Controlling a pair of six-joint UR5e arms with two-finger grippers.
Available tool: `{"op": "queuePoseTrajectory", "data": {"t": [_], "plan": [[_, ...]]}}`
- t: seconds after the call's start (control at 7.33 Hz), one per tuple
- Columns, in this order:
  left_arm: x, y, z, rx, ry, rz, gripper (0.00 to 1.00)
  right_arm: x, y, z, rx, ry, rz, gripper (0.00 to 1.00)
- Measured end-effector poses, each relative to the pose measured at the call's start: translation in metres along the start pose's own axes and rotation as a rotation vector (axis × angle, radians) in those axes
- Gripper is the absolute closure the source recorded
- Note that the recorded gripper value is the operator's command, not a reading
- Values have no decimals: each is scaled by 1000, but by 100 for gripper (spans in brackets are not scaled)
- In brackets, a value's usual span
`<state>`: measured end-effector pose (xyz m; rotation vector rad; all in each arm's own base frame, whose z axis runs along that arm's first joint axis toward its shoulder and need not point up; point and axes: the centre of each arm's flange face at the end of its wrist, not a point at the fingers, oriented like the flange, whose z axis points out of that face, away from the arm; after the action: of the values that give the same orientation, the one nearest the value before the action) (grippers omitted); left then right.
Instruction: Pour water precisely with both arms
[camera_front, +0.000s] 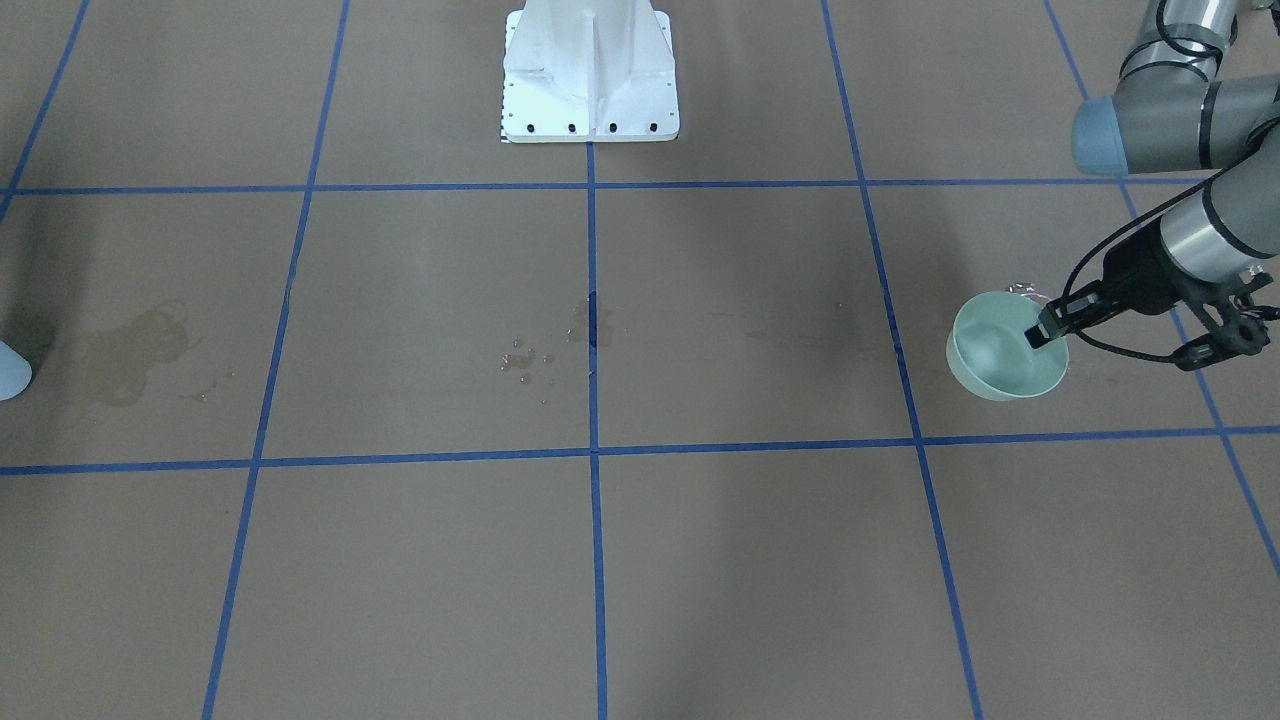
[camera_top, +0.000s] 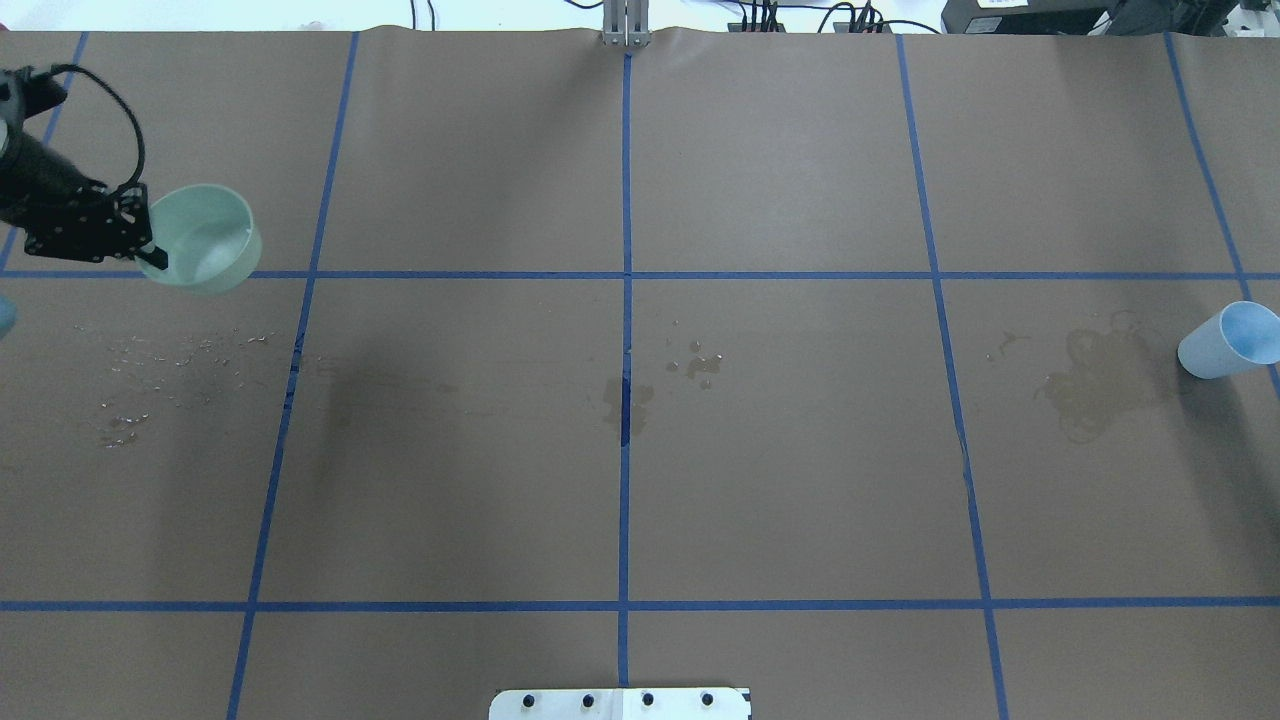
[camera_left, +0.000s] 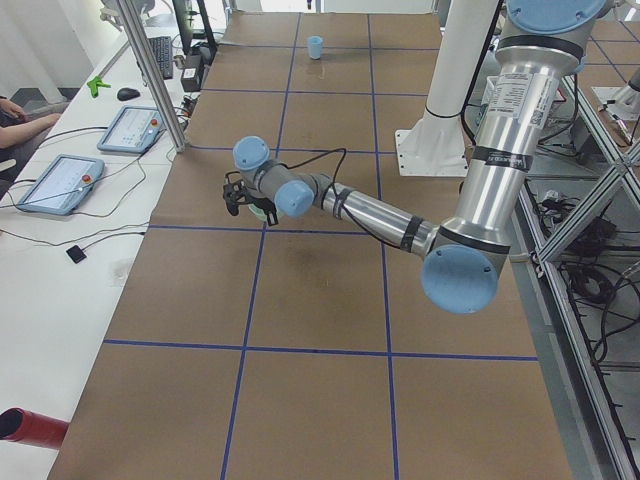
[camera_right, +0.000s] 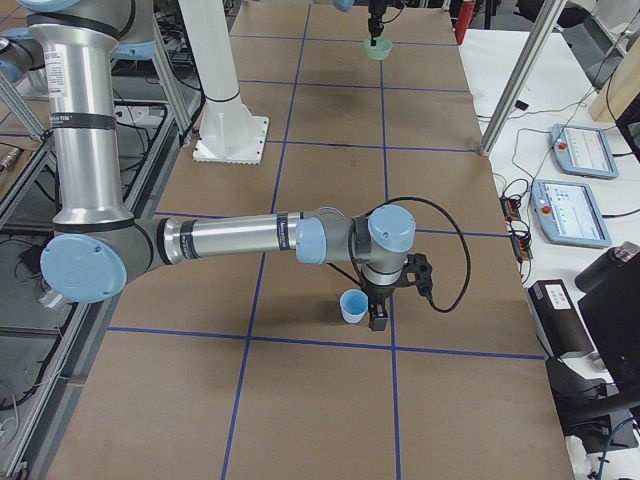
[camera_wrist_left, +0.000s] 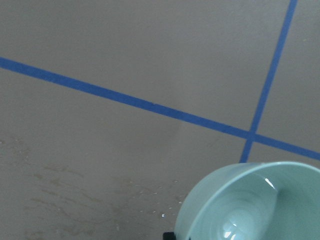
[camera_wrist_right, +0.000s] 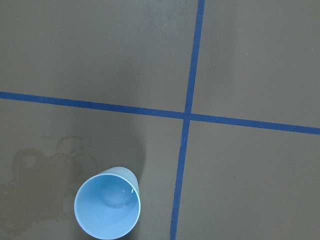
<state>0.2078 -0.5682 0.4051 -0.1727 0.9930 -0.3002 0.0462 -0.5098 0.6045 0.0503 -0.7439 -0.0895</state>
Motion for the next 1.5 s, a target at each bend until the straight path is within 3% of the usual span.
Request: {"op": "queuePoseTrajectory", "data": {"t": [0.14,0.41,0.68,0.95,1.09,1.23,1.36,1.5], "plan": [[60,9,-7,-17,-7,-52,100,1,0,-1,2,0,2,1],[181,65,27,-29,-23,-149,100,2,0,-2,5,1,3,1],[288,125,97,7,-25,-209,100,3,0,-4,7,1,4,1],[338,139,175,34,-9,-226,100,3,-1,-4,8,1,5,1],[340,136,197,41,-7,-225,100,3,-1,-4,9,1,5,1],[340,135,207,43,-8,-223,72,3,-1,-5,10,0,4,1],[338,137,214,41,-12,-218,1,2,-2,-6,12,0,2,1],[338,141,218,36,-14,-212,0,0,-3,-8,17,2,-3,1]]}}
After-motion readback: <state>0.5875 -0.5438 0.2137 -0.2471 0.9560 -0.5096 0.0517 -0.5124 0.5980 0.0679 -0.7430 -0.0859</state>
